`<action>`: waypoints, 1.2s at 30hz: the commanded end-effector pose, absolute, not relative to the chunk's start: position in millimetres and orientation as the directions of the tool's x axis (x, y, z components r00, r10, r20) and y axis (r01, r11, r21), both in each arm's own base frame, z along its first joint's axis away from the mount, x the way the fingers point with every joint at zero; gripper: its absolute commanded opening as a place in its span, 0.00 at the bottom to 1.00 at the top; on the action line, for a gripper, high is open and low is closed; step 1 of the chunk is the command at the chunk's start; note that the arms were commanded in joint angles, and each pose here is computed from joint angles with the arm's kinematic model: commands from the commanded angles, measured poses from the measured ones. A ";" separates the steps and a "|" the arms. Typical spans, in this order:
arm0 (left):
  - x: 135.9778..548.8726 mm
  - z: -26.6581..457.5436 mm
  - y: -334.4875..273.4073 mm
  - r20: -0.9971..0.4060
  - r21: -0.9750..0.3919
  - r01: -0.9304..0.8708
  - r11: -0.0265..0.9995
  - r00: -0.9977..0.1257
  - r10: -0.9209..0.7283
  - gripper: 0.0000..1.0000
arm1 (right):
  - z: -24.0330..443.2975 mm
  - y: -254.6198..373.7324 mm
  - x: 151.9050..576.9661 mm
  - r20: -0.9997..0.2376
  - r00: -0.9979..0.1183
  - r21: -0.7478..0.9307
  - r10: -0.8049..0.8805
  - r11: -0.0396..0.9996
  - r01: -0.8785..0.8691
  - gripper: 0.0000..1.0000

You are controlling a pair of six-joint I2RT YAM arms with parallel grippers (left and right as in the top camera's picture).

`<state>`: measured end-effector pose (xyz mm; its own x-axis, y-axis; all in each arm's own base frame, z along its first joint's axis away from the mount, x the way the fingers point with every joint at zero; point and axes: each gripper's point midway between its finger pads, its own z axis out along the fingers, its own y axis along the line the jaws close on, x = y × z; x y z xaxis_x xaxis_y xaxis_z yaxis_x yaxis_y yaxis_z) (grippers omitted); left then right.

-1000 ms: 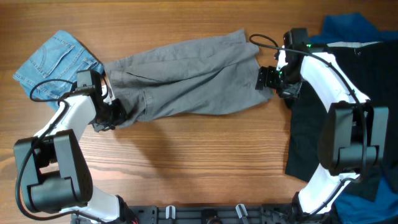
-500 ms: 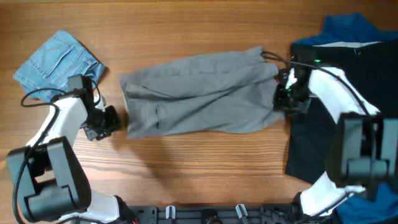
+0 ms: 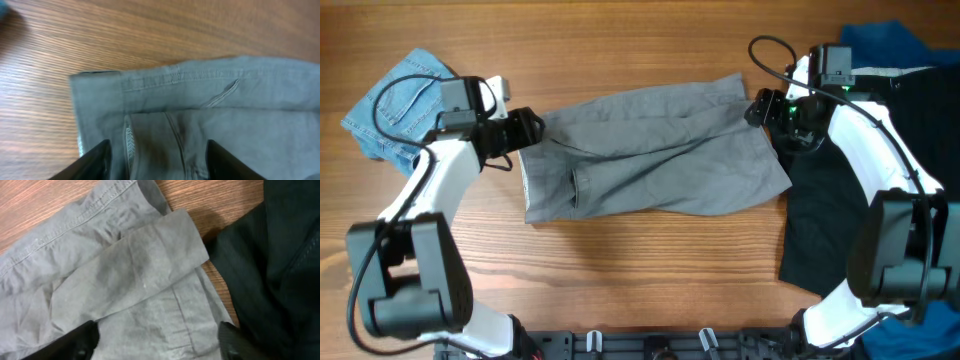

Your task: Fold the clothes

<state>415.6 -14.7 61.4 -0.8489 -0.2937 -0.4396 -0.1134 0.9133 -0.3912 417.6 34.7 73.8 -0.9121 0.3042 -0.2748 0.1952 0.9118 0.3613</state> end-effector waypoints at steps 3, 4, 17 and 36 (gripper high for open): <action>409.5 35.3 -29.3 -0.368 -0.410 -0.097 0.907 -0.892 -0.262 0.05 | 55.2 39.2 425.5 -0.254 -0.916 0.376 0.310 0.905 0.202 0.90; 409.5 36.7 -28.7 -0.369 -0.411 -0.100 0.906 -0.891 -0.265 0.04 | 50.2 39.1 424.7 -0.236 -0.915 0.378 0.328 0.898 0.224 0.88; 389.9 57.8 14.5 -0.358 -0.323 -0.249 0.913 -0.861 -0.361 0.04 | 52.0 84.2 473.0 -0.292 -0.893 0.646 0.343 0.759 0.080 0.04; 399.7 124.6 14.3 -0.459 -0.482 -0.177 0.858 -0.783 -0.420 0.34 | 72.7 100.5 485.7 -0.420 -0.871 0.672 0.255 0.732 -0.109 0.73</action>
